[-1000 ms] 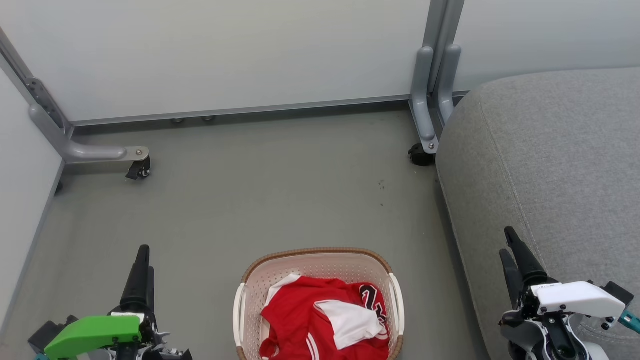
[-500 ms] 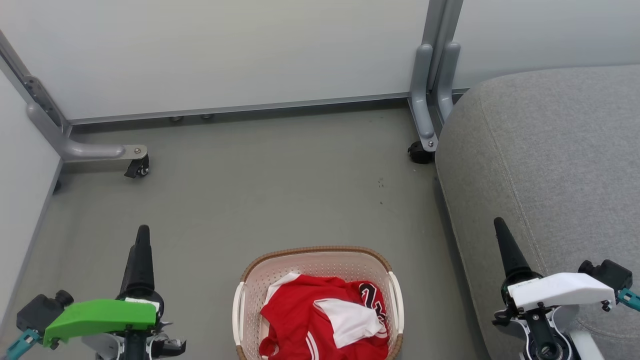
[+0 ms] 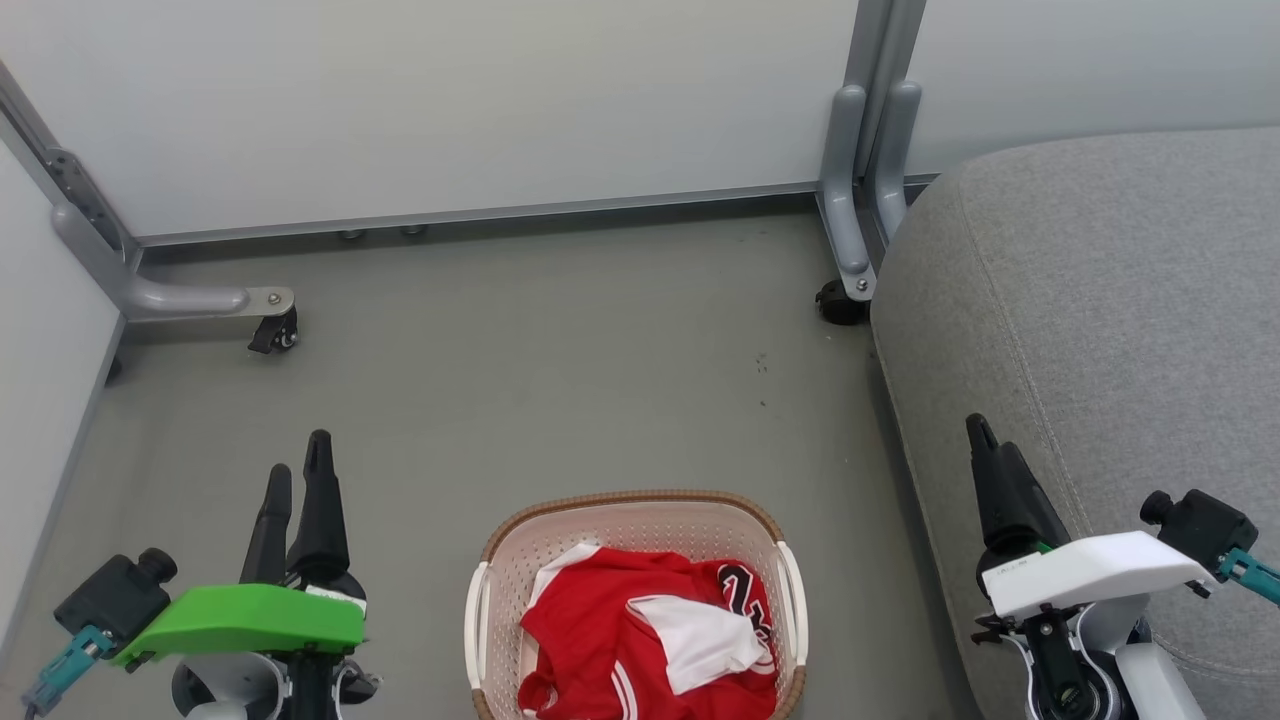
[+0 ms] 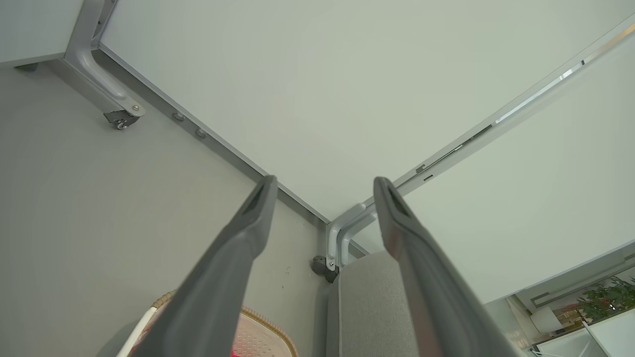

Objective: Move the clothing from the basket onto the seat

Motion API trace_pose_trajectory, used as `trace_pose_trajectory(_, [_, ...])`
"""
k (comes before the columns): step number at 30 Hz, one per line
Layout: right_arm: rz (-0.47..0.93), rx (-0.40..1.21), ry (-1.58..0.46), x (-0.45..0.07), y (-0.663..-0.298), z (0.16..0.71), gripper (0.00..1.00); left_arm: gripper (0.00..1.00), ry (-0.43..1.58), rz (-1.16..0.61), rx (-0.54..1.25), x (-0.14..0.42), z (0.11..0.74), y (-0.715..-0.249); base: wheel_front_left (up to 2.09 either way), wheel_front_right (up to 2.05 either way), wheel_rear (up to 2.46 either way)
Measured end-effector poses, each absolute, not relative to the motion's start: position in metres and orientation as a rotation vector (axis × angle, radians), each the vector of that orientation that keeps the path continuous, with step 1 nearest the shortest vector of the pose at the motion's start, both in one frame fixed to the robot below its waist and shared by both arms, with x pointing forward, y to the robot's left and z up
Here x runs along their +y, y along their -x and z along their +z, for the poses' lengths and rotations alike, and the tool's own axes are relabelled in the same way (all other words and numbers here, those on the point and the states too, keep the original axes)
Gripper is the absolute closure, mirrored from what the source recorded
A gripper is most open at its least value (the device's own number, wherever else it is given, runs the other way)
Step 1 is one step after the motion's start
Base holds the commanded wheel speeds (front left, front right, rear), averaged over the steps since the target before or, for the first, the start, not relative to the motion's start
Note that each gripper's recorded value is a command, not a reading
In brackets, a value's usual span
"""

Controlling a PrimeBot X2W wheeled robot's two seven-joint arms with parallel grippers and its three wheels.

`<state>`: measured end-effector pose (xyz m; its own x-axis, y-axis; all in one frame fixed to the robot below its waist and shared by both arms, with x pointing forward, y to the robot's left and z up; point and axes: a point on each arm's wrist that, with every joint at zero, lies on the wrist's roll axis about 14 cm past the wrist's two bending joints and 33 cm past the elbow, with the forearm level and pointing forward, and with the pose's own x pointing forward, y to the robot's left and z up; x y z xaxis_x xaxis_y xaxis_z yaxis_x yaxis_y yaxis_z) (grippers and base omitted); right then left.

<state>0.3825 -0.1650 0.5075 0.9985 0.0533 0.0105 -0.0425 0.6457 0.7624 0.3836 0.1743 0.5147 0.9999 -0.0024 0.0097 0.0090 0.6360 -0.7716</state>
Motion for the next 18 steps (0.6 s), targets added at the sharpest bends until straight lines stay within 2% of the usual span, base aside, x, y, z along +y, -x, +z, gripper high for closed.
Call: trace_pose_trajectory(18, [0.113, -0.056, -0.635, -0.153, -0.381, 0.526, 0.0, 0.0, 0.643, -0.037, -0.042, 0.162, 0.523, -0.38, 0.0, 0.0, 0.0])
